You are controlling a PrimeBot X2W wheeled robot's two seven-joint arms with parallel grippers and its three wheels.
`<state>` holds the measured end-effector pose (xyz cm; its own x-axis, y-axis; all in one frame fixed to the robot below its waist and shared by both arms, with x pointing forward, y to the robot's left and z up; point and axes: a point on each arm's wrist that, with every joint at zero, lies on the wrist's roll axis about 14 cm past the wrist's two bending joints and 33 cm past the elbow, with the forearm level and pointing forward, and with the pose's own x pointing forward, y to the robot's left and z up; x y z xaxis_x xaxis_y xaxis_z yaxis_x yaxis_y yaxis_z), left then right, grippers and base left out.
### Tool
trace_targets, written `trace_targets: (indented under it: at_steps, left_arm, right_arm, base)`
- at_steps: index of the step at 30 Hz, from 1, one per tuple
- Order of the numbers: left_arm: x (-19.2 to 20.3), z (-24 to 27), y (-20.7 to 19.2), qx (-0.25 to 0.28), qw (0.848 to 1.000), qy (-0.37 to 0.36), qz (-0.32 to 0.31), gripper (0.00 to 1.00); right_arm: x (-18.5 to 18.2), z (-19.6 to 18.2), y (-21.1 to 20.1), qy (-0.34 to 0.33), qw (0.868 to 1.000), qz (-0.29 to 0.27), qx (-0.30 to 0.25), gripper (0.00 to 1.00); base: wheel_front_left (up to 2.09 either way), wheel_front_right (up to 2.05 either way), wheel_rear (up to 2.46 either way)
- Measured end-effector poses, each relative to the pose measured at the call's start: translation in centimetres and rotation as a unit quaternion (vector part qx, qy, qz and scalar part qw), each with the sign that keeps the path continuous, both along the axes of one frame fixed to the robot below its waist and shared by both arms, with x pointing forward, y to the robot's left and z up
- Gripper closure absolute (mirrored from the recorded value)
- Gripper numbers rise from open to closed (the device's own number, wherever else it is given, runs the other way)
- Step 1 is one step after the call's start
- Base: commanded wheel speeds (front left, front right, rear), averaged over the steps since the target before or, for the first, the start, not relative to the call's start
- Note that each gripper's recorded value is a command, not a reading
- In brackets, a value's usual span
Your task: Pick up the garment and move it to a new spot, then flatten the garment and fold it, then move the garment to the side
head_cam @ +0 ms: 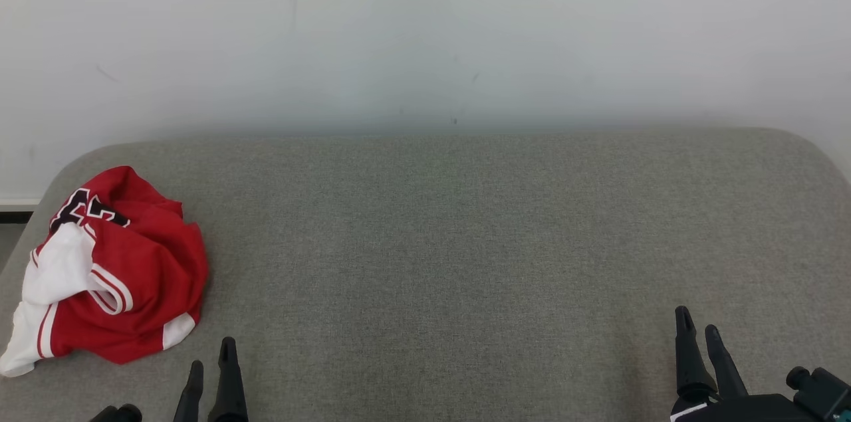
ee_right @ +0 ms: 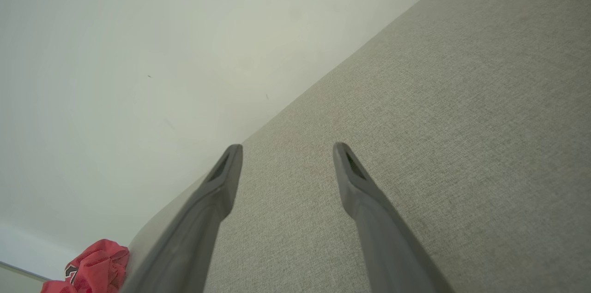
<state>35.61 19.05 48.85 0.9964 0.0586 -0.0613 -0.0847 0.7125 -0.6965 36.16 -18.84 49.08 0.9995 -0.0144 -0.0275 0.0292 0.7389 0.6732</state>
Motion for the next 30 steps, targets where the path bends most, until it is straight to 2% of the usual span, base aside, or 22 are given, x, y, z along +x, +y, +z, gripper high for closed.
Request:
trace_targets:
  at_steps: [16,30]
  left_arm:
    - [-0.7,0.1,-0.3,0.116,0.993,-0.005,-0.007,0.0]
    - [-1.1,0.2,-0.7,0.212,0.977,-0.012,-0.018,0.0]
  right_arm:
    - [-0.5,0.5,0.6,-0.016,0.993,0.014,-0.117,0.0]
    - [-0.7,0.9,1.4,-0.032,0.98,0.03,-0.194,0.0]
  base:
    - [0.0,0.0,0.0]
    - [0.0,0.0,0.0]
